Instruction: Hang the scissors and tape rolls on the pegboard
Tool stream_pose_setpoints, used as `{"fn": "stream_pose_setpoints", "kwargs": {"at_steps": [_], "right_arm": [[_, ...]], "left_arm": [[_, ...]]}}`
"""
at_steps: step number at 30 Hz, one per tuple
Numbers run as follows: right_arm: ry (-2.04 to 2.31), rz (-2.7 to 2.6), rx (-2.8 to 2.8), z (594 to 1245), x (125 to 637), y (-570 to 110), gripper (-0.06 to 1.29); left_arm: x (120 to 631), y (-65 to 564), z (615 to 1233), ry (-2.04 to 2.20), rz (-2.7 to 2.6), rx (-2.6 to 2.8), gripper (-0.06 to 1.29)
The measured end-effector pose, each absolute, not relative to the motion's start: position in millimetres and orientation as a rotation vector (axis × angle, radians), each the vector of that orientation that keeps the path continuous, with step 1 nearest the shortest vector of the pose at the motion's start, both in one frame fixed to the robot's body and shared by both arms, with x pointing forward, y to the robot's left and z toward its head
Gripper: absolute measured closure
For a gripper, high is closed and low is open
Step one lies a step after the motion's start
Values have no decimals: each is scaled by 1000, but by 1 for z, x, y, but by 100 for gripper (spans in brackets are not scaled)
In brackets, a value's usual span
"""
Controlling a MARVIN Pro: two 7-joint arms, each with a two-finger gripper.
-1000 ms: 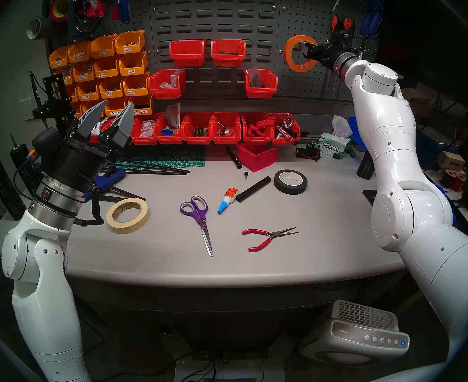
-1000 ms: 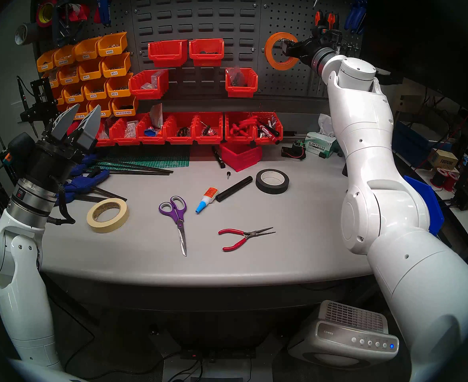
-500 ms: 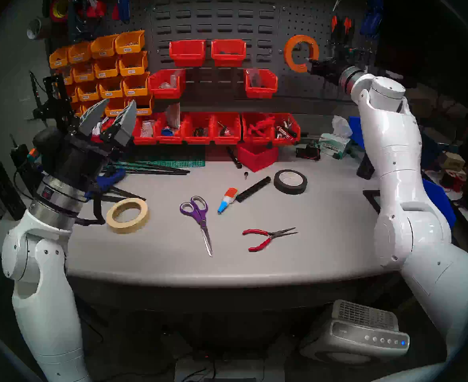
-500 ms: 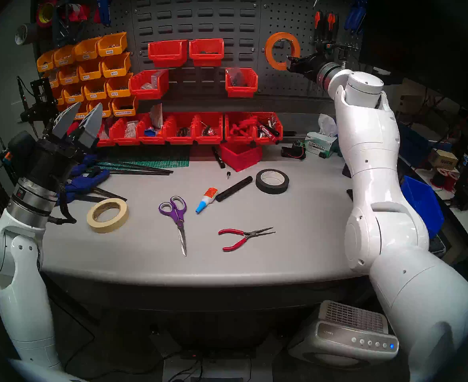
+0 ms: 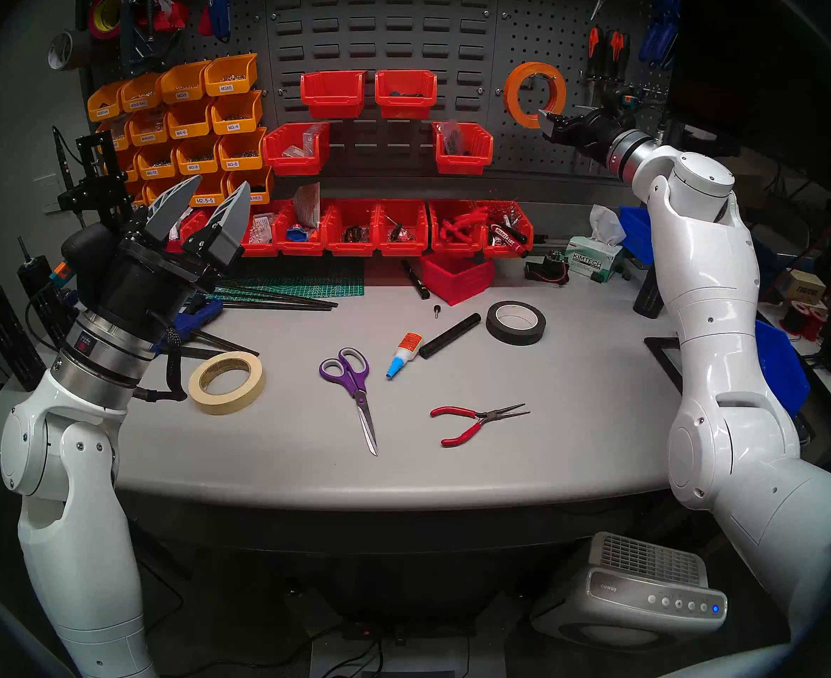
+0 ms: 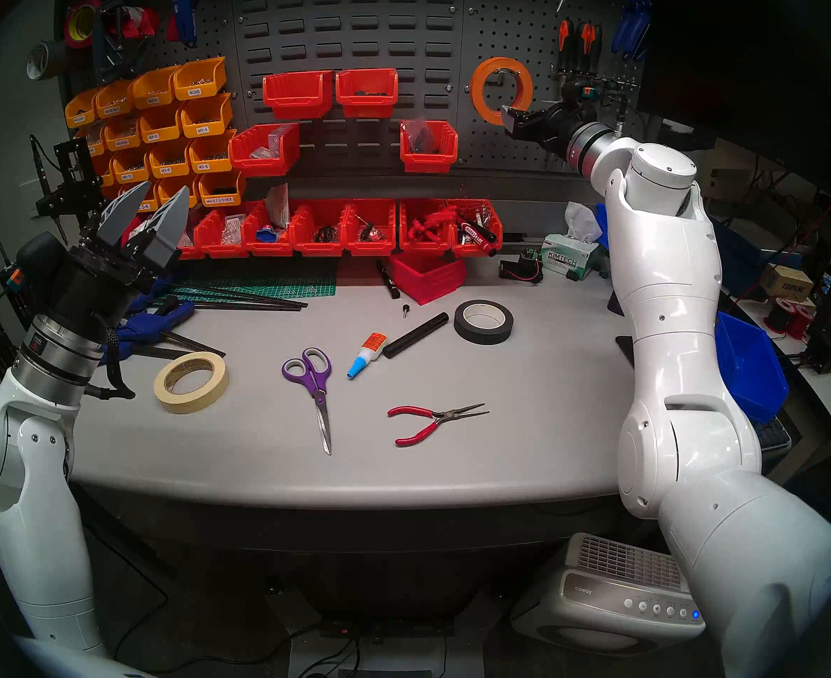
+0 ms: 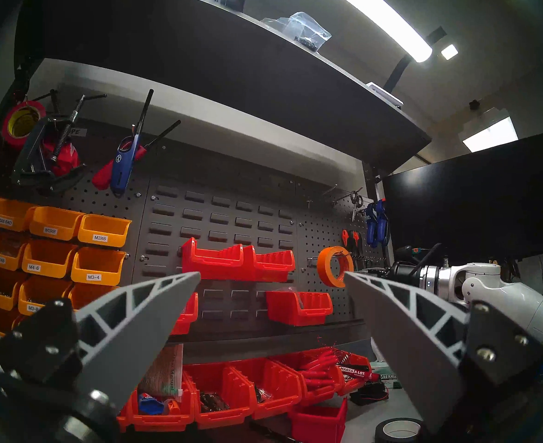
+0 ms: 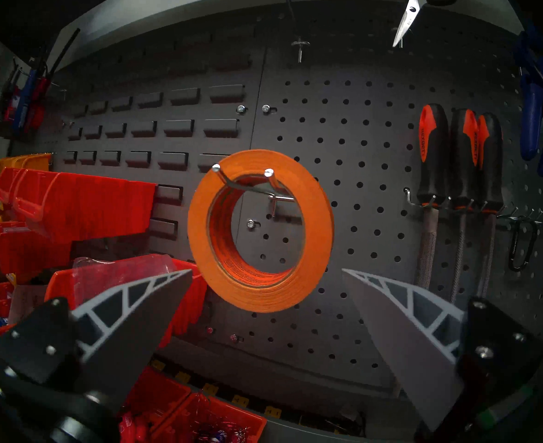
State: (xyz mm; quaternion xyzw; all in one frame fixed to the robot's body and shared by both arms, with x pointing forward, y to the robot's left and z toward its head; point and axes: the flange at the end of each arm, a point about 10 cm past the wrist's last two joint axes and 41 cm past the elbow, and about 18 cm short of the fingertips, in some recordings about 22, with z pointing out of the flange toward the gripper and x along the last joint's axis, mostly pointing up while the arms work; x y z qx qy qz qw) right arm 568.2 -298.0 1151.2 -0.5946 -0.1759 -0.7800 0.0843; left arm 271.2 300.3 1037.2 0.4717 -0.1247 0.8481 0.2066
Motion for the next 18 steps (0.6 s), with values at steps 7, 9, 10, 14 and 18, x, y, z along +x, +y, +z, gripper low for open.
{"fn": "stream_pose_setpoints", "kwargs": {"at_steps": [7, 9, 10, 14, 18], "right_arm": [[-614, -2279, -1723, 1138, 550, -292, 3], [-635, -2264, -1709, 1134, 545, -289, 3], [-648, -2252, -1699, 1131, 542, -287, 3], [-687, -2215, -1672, 1122, 532, -281, 3], [-725, -2174, -1641, 1112, 521, -273, 3]], "left_arm": [[269, 308, 1033, -387, 2354, 1357, 2], [267, 311, 1032, -396, 2353, 1370, 2], [266, 312, 1031, -403, 2351, 1377, 2], [263, 316, 1028, -426, 2344, 1400, 2], [258, 320, 1026, -458, 2337, 1428, 2]]}}
